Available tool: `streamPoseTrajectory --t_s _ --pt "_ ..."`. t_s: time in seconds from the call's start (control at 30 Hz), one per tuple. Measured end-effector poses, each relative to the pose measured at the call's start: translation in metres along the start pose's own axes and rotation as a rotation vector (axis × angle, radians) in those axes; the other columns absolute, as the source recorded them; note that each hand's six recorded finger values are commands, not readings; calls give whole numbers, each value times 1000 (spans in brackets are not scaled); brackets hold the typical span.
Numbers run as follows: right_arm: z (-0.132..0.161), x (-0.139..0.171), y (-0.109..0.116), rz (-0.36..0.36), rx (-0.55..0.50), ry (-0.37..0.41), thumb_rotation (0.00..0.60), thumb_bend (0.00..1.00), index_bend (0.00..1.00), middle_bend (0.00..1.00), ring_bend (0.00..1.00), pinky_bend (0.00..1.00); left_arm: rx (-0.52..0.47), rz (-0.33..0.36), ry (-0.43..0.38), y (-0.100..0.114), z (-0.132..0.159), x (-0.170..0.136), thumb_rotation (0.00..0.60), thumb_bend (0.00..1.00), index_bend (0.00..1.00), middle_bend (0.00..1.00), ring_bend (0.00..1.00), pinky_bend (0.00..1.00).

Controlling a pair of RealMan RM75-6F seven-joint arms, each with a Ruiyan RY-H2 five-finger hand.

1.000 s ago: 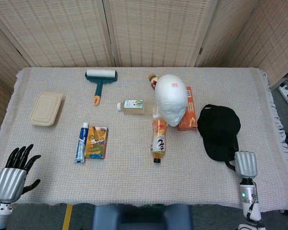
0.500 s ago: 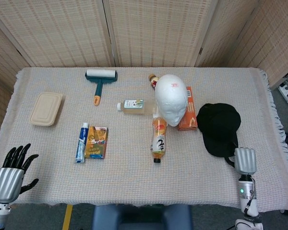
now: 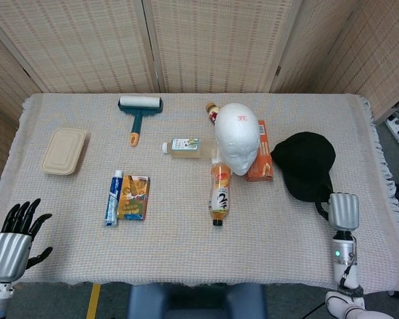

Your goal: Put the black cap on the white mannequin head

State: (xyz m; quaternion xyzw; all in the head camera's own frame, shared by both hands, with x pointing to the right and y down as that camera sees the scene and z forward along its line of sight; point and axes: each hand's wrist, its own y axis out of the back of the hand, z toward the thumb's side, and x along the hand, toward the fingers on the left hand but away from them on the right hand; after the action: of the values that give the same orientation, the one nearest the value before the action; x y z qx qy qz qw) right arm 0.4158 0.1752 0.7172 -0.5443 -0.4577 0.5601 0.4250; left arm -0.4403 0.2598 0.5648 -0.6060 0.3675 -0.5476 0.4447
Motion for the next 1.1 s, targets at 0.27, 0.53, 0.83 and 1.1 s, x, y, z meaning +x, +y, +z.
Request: streamPoseTrajectory --t_s 0.27,0.53,0.83,1.1 --pt "-1 -12 16 -65 -55 -14 600 478 696 1000 1000 1000 0 19 11 3 -2 0 600 23 295 79 23 104" --pt "-14 -46 61 -201 -81 -51 600 497 763 1000 1000 1000 -8 27 7 6 -2 -1 600 23 296 79 23 104" --pt "-4 -95 125 -386 -101 -81 600 502 795 1000 1000 1000 -23 16 -3 6 0 -2 600 22 295 79 22 104" --pt "52 -140 187 -527 -104 -33 600 503 796 1000 1000 1000 -41 18 -1 9 -2 -1 600 23 295 79 23 104"
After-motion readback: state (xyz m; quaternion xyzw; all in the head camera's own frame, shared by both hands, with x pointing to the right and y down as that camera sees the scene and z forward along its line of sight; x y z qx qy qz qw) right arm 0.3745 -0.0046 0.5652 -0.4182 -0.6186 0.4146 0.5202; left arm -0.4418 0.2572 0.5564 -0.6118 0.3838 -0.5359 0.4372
